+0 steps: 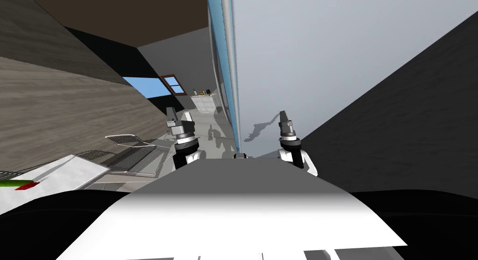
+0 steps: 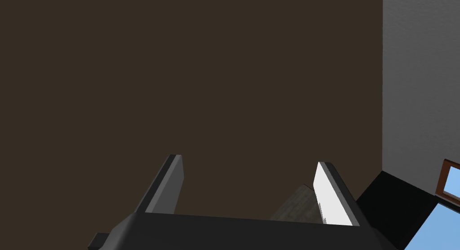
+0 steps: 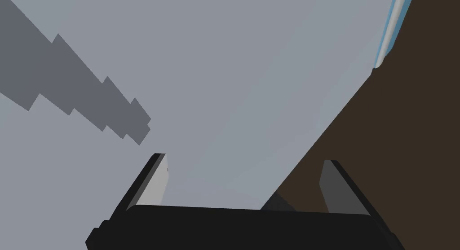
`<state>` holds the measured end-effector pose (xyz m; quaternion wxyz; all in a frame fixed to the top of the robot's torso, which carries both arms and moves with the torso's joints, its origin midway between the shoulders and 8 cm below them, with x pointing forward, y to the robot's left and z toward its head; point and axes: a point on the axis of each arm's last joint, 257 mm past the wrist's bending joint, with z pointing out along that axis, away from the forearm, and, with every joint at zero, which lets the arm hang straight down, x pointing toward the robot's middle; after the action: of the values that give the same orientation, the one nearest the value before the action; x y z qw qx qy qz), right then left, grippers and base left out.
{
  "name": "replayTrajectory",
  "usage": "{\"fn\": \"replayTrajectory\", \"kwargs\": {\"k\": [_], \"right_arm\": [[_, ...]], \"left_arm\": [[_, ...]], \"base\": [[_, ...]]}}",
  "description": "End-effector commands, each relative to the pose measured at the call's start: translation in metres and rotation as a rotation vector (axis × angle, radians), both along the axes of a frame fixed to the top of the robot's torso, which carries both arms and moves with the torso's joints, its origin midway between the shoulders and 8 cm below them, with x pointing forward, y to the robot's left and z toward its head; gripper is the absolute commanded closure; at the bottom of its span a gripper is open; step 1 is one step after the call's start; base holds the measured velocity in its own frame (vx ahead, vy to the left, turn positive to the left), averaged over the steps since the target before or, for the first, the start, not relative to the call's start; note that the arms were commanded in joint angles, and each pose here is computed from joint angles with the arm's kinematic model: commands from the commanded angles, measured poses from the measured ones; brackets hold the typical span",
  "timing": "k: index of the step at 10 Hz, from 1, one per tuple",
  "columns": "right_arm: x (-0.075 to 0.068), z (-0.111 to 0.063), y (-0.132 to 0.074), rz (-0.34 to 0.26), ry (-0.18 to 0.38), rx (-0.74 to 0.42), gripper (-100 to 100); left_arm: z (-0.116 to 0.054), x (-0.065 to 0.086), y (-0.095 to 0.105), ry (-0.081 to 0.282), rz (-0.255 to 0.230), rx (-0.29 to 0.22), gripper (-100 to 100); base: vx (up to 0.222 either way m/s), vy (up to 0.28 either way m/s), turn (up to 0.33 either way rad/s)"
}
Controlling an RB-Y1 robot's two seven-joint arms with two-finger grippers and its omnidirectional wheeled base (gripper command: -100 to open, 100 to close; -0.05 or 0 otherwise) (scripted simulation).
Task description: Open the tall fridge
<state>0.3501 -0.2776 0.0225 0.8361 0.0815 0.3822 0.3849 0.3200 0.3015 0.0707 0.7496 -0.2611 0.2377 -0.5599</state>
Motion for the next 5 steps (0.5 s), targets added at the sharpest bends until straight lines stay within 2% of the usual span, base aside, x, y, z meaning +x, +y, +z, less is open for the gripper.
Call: {"fn": "replayTrajectory", "kwargs": {"k": [1, 2, 5], "right_arm": [[0.005, -0.012, -0.003, -0.064, 0.0, -0.098, -100], [0.005, -0.012, -0.003, -0.077, -0.003, -0.111, -100], [0.008, -0.025, -0.011, -0.167, -0.019, -0.237, -100]], "left_arm": [[0.0, 0.0, 0.0, 0.0, 0.0, 0.0, 0], [0.0, 0.0, 0.0, 0.0, 0.0, 0.0, 0], [0.0, 0.0, 0.0, 0.0, 0.0, 0.0, 0]], "base": [[0.038, 0.126, -0.09], [0.033, 0.097, -0.083], [0.063, 0.108, -0.092]]}}
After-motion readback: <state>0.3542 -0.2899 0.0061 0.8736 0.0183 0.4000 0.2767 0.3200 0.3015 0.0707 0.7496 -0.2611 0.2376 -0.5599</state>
